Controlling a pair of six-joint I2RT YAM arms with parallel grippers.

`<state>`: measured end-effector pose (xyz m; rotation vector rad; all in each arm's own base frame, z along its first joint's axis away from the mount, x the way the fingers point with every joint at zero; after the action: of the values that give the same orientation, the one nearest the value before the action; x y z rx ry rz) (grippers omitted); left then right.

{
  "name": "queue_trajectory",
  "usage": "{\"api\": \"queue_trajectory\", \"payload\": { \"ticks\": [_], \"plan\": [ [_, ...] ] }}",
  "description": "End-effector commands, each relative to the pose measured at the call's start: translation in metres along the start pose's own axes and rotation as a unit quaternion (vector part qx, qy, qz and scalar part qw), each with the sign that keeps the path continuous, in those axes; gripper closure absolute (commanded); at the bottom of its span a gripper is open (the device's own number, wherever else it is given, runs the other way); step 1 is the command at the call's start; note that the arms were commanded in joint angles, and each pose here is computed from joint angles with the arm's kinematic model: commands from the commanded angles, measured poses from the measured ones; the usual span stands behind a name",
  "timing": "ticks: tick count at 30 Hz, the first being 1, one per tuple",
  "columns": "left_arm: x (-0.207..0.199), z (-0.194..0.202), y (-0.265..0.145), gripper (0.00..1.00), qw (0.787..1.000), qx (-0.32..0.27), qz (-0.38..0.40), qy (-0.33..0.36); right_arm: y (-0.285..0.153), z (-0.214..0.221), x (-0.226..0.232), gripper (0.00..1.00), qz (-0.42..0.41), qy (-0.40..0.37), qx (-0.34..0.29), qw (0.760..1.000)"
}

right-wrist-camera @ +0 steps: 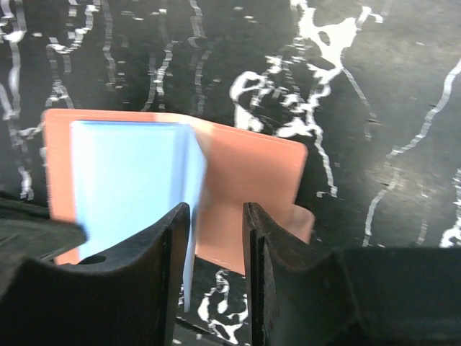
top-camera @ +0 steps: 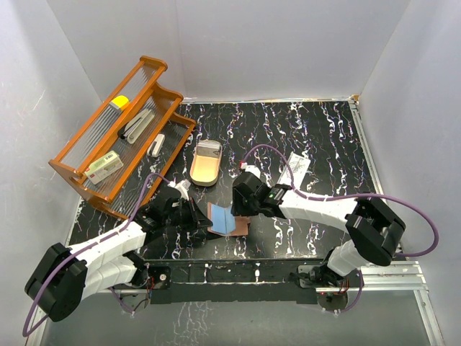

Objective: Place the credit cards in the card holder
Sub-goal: Open the card holder at the center of the board.

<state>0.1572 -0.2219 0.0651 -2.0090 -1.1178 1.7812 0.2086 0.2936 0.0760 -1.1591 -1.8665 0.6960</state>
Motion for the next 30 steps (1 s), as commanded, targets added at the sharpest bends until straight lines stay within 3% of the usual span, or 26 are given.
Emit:
{"api": "queue_trajectory", "payload": {
  "ticks": [1,9,19,24,30],
  "plan": [
    [-0.013,-0.006,-0.005,1.00,1.000,-0.006,0.017,0.013,-0.006,-0.001,-0.031,0.68,0.076,-0.022,-0.020,0.997],
    [-0.015,-0.005,-0.005,1.00,1.000,-0.007,0.025,0.008,-0.024,-0.007,-0.038,0.67,0.110,-0.022,-0.015,0.994],
    [-0.017,-0.008,0.001,1.00,0.999,-0.009,0.032,-0.005,-0.067,-0.043,0.031,0.65,-0.033,0.027,-0.084,0.996],
    [-0.015,-0.009,0.004,1.00,1.000,-0.013,0.026,-0.010,-0.053,-0.031,0.047,0.64,-0.085,0.021,-0.076,0.993],
    [-0.009,-0.008,0.005,1.00,1.000,-0.013,0.015,-0.012,-0.020,-0.012,0.049,0.63,-0.087,0.015,-0.037,0.995]
  ]
}}
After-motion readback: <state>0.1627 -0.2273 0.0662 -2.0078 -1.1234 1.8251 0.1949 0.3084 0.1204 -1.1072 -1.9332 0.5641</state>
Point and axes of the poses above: each gripper's point midway between its finger pads, its own y axis out along the fingers, its own x axis along the line the jaws close on, z = x × y, the point moved 1 cm from there along -y, back along the fingers, and after that the axes turned 3 degrees about -y, right-handed, at the moved point
